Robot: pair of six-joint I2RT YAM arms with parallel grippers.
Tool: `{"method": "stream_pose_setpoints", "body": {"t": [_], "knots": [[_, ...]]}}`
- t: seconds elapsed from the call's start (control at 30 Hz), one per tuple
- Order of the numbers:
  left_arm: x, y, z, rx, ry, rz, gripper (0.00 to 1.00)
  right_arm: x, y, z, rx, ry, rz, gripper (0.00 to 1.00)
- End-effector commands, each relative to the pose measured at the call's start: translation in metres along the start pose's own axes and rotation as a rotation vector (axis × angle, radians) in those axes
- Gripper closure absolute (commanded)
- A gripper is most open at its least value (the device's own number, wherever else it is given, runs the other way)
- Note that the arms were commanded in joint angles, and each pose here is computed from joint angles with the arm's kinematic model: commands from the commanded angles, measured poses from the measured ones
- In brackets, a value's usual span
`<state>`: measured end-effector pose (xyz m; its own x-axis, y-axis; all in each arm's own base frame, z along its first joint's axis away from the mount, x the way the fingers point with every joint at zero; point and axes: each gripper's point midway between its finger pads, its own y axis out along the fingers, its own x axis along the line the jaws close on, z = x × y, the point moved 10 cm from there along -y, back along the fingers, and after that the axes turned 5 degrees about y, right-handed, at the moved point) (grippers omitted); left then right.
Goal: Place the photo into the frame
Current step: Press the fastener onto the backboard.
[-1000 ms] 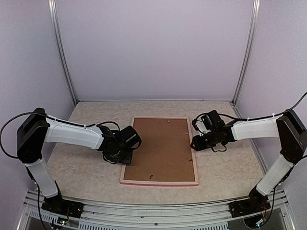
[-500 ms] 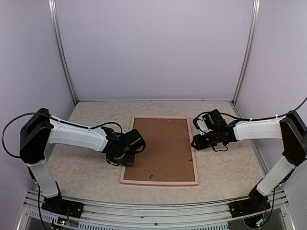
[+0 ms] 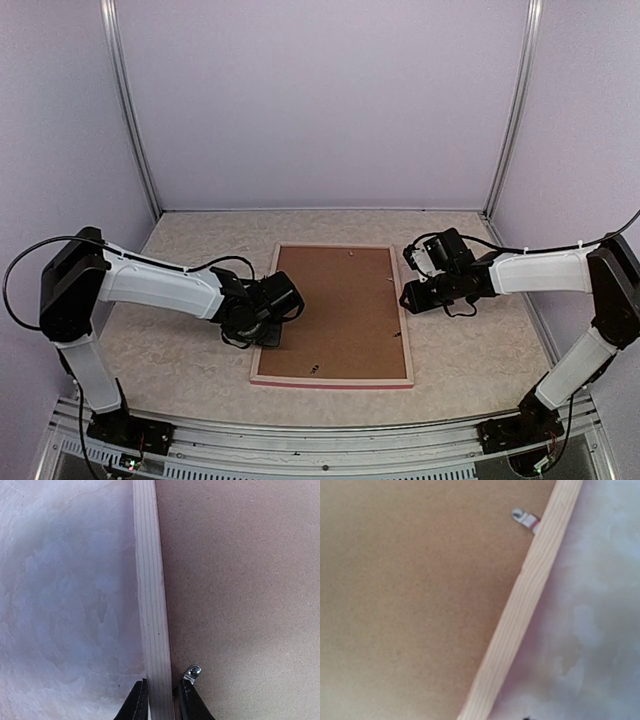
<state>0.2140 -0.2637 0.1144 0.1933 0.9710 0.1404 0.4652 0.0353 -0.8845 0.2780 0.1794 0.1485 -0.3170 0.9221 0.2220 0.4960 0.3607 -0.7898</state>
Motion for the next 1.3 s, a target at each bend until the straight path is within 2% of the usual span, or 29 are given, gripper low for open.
{"method": "stream_pose_setpoints", "body": {"t": [0.0,0.43,0.53,0.67,0.73,1.03,1.27], "knots": [[0.024,0.031,0.053,0.260,0.060,-0.099,0.80,-0.004,-0.007,-0.002,-0.023,0.003,0.008,0.65],[0.037,0.021,0.038,0.179,-0.081,0.079,0.81,-0.003,-0.007,-0.002,-0.023,0.000,0.008,0.65],[0.036,0.015,0.032,0.148,-0.095,0.110,0.72,-0.004,-0.006,-0.001,-0.021,-0.001,0.008,0.65],[0.034,0.004,0.023,0.098,-0.118,0.166,0.54,-0.004,-0.005,-0.001,-0.018,0.002,0.004,0.64],[0.035,0.001,0.022,0.087,-0.118,0.176,0.50,-0.003,-0.005,-0.001,-0.018,0.000,0.002,0.65],[0.029,0.008,0.022,0.090,-0.075,0.160,0.48,-0.003,-0.005,-0.002,-0.018,-0.002,0.004,0.64],[0.023,0.016,0.015,0.078,0.010,0.071,0.53,-0.003,-0.005,-0.002,-0.017,-0.005,0.007,0.65]]}}
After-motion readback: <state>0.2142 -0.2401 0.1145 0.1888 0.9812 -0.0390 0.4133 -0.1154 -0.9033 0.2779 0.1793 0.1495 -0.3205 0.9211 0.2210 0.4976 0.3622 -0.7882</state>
